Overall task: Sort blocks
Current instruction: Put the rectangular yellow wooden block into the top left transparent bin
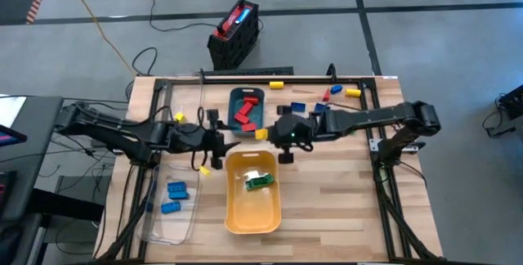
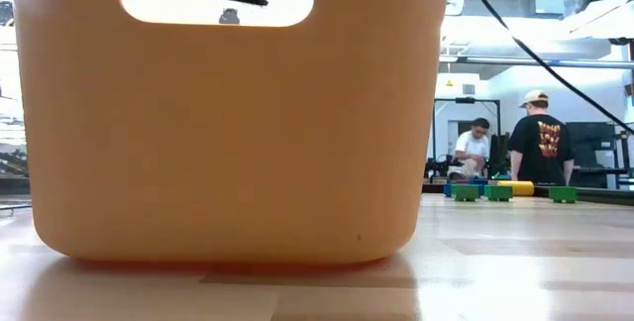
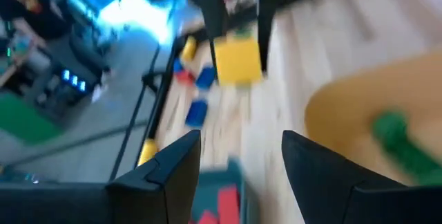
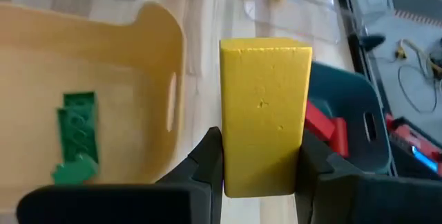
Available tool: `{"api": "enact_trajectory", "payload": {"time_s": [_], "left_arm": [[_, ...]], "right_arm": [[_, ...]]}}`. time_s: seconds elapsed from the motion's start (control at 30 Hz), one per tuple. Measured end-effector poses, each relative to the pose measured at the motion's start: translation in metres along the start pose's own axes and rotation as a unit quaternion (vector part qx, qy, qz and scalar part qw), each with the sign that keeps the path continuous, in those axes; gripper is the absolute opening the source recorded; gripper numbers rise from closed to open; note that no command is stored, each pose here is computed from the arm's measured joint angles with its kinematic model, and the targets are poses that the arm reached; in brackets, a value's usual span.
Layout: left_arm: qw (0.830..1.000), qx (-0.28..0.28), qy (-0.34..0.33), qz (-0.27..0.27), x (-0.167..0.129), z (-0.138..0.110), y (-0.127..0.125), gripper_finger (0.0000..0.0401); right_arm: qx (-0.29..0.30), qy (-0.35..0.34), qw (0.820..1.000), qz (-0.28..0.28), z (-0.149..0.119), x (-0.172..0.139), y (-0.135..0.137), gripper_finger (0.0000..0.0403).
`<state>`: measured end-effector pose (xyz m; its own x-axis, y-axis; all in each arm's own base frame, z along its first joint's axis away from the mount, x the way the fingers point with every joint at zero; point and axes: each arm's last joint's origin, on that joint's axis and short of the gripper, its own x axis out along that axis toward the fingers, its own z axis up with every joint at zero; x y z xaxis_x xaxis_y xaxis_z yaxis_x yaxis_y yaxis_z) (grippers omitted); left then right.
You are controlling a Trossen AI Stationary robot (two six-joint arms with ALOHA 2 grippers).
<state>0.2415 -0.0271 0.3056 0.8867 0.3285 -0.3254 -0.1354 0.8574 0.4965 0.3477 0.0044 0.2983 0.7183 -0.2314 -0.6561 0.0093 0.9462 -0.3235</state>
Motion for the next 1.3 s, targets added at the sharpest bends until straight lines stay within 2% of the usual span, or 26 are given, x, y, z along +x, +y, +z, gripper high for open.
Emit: {"api": "enact_trajectory", "payload": {"time_s": [0.23,0.47,0.7,0.83,0.97,1.13,1.3], "left_arm": [[0.997,-0.011,-0.077,-0.013,-0.009,0.018,-0.010,0.0199],[0.994,-0.051,-0.088,-0.030,-0.009,0.019,-0.010,0.0203],[0.995,-0.048,-0.085,-0.034,-0.007,0.019,-0.011,0.0267],[0.997,-0.040,-0.058,-0.017,-0.001,0.014,-0.013,0.0306],[0.998,-0.031,-0.049,-0.019,0.003,0.012,-0.015,0.0321],[0.998,-0.035,-0.044,0.000,0.003,0.012,-0.014,0.0296],[0.999,-0.031,-0.044,0.009,0.004,0.012,-0.013,0.0220]], "right_arm": [[-0.004,-0.041,0.999,0.006,0.010,-0.004,0.014,0.0106],[-0.014,-0.069,0.997,0.003,0.016,0.002,0.020,0.0106],[-0.028,-0.071,0.997,-0.002,0.031,0.013,0.021,0.0106],[-0.043,-0.067,0.997,-0.005,0.041,0.016,0.023,0.0106],[-0.046,-0.069,0.997,-0.006,0.049,0.017,0.023,0.0106],[-0.047,-0.069,0.997,-0.007,0.049,0.015,0.022,0.0106],[-0.053,-0.071,0.996,-0.003,0.050,0.014,0.026,0.0106]]}}
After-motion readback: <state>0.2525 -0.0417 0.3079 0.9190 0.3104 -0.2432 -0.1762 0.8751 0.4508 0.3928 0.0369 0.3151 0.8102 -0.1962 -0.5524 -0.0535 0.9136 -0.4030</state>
